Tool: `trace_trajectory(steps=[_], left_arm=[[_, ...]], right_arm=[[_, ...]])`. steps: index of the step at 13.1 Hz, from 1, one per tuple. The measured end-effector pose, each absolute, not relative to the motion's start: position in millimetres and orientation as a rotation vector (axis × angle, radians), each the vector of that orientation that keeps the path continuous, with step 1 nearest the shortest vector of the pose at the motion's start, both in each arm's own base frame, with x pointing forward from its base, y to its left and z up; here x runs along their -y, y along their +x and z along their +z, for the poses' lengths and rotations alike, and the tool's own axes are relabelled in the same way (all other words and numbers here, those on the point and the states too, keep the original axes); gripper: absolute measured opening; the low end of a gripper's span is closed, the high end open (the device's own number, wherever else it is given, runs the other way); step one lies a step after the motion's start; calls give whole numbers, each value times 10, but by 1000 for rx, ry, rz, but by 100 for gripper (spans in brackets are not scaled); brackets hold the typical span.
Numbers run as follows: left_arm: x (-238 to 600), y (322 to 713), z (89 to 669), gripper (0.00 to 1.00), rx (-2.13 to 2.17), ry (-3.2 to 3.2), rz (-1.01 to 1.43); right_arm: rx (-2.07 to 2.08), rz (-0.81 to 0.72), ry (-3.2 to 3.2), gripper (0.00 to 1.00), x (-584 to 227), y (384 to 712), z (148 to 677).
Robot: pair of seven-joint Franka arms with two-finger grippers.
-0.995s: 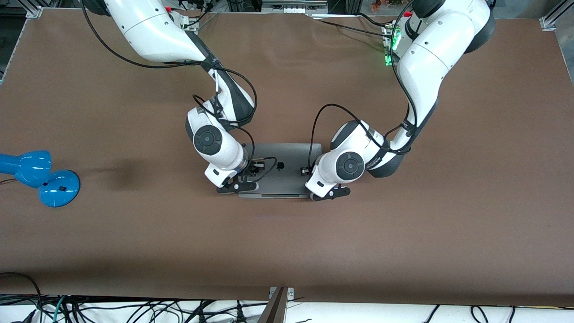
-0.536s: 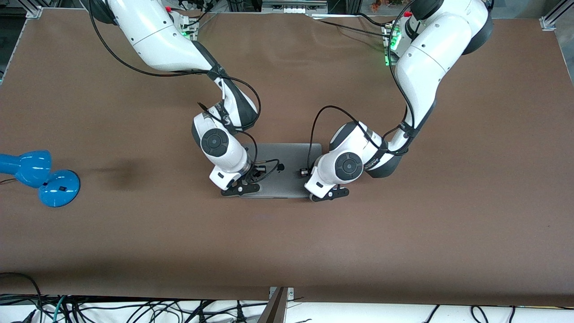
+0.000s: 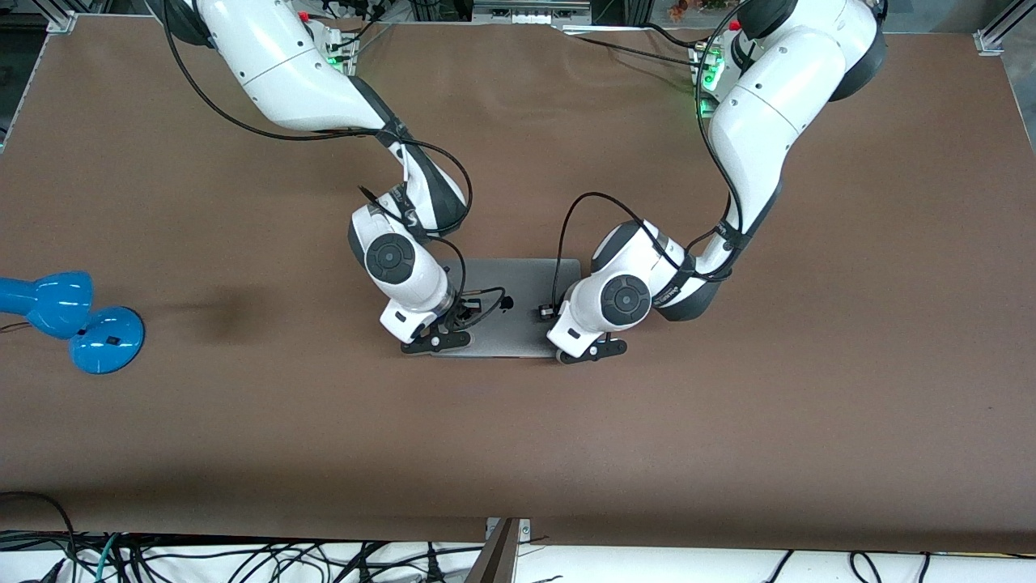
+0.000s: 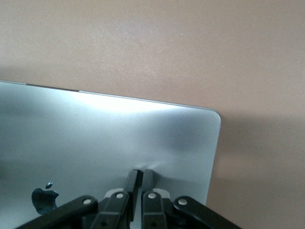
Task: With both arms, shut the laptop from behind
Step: 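Press the lid down flat with both grippers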
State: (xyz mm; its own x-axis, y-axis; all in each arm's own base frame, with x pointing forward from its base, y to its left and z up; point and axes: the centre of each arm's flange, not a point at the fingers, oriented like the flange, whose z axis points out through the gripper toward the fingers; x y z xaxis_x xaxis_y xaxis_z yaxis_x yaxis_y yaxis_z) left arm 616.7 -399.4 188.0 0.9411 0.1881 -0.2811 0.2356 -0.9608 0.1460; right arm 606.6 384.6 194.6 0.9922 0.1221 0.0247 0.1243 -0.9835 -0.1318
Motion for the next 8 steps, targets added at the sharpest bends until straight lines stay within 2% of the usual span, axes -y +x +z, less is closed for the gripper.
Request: trace_trajectory(steps=[5,7,8], left_arm=[[3993,6173,1868,1,-323,2919,-389],[3994,6173,1867,1,-323,2920,-388],[3994,6173,1867,1,-323,2920,-388]], right_arm=[[197,-46,-2999,11,-3881,6058,1937],[197,-47,-2999,15,-3884,6062,1946],[198,-41,-3001,20,-3888,6069,1964]])
